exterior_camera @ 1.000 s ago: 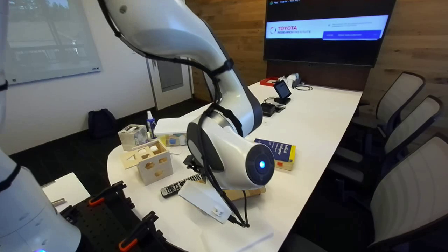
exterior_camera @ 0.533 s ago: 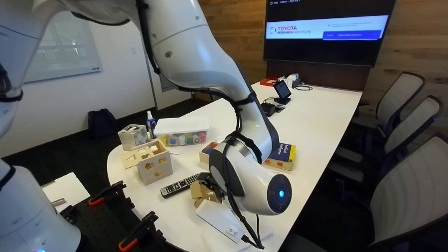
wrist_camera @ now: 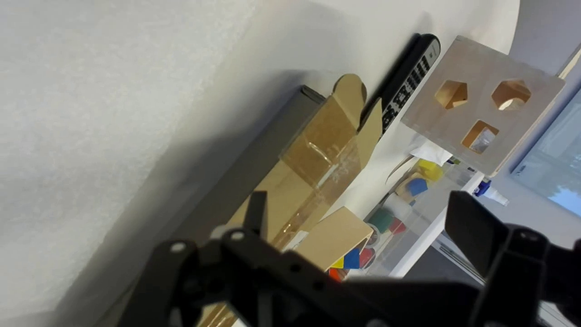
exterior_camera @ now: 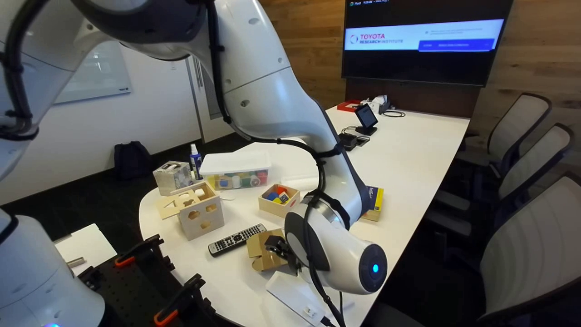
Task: Open the box
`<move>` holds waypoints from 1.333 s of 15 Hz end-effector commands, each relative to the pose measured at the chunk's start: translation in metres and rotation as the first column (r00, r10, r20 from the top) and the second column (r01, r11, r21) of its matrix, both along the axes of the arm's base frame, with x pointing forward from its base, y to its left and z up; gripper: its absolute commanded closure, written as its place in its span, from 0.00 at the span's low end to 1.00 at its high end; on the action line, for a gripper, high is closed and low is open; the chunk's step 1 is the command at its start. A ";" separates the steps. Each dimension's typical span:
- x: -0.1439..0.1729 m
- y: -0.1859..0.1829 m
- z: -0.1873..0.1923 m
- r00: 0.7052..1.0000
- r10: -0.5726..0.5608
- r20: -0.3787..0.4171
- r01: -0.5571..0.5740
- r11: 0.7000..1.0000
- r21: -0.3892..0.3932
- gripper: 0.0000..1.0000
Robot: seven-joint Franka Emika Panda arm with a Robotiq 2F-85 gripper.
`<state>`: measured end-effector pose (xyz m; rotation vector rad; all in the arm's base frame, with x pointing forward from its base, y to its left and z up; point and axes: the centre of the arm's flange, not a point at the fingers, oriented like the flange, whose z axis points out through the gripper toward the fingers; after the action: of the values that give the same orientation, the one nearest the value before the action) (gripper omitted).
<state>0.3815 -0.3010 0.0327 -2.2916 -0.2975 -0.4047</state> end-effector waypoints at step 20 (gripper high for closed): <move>0.058 0.025 -0.062 0.998 -0.011 -0.055 0.011 1.000 -0.003 0.00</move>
<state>0.4299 -0.2785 -0.0268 -2.3043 -0.2838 -0.3241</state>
